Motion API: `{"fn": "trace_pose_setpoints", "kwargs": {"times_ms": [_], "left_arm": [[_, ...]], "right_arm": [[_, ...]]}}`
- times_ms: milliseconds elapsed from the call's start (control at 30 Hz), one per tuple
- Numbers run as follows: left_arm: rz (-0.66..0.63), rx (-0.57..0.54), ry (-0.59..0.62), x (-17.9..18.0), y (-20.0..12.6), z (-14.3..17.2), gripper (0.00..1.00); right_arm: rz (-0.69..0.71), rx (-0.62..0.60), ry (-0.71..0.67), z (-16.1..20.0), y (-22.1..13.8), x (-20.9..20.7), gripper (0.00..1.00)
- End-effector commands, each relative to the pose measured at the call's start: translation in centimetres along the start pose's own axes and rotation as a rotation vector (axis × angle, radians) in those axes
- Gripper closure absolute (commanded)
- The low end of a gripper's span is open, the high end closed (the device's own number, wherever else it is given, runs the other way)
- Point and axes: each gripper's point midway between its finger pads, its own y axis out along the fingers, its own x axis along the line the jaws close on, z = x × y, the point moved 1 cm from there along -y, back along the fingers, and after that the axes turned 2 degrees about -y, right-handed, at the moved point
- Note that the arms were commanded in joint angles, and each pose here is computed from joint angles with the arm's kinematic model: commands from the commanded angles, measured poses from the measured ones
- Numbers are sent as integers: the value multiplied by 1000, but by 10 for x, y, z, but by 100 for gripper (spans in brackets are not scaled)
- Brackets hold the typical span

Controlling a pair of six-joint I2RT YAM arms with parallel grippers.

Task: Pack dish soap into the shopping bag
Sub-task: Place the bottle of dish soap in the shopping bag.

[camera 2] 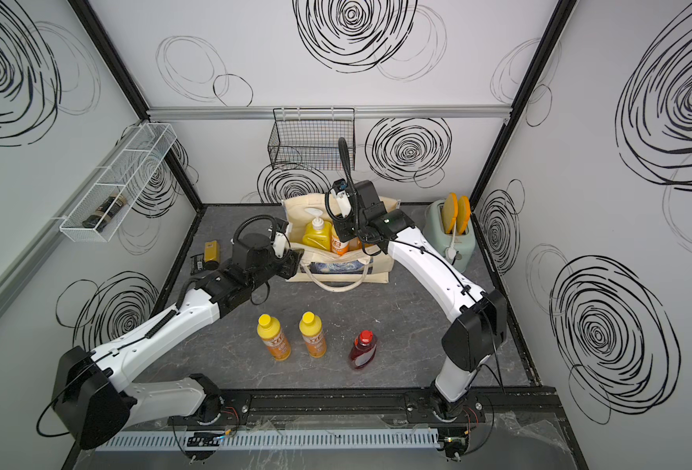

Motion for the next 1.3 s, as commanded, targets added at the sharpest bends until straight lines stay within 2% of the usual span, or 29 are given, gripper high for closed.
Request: {"fn": "trace_pose_setpoints", "kwargs": {"times_ms": [0, 233, 467, 600, 733, 933, 1133, 1267], "left_arm": [[16, -62, 6, -5, -8, -16, 37], [9, -68, 6, -4, -9, -17, 37], [-1, -100, -3, -2, -16, -23, 38], [-2, -116, -8, -1, -19, -25, 39], [-5, -121, -10, 0, -20, -26, 40], [-6, -120, -11, 0, -19, -26, 40], [-8, -126, -12, 1, -20, -27, 40], [-14, -139, -19, 2, -22, -29, 40]], "right_arm": [[-34, -132, -3, -30, 1, 14, 100], [-30, -77, -1, -5, 28, 14, 100], [-34, -10, 1, 20, 51, 14, 94], [-11, 33, 6, 33, 57, 10, 86], [-5, 40, 14, 36, 54, 9, 67], [-3, -22, 18, 9, 23, 9, 47], [23, -135, 22, -28, -38, 3, 38], [79, -203, 47, -36, -83, -13, 35]]}}
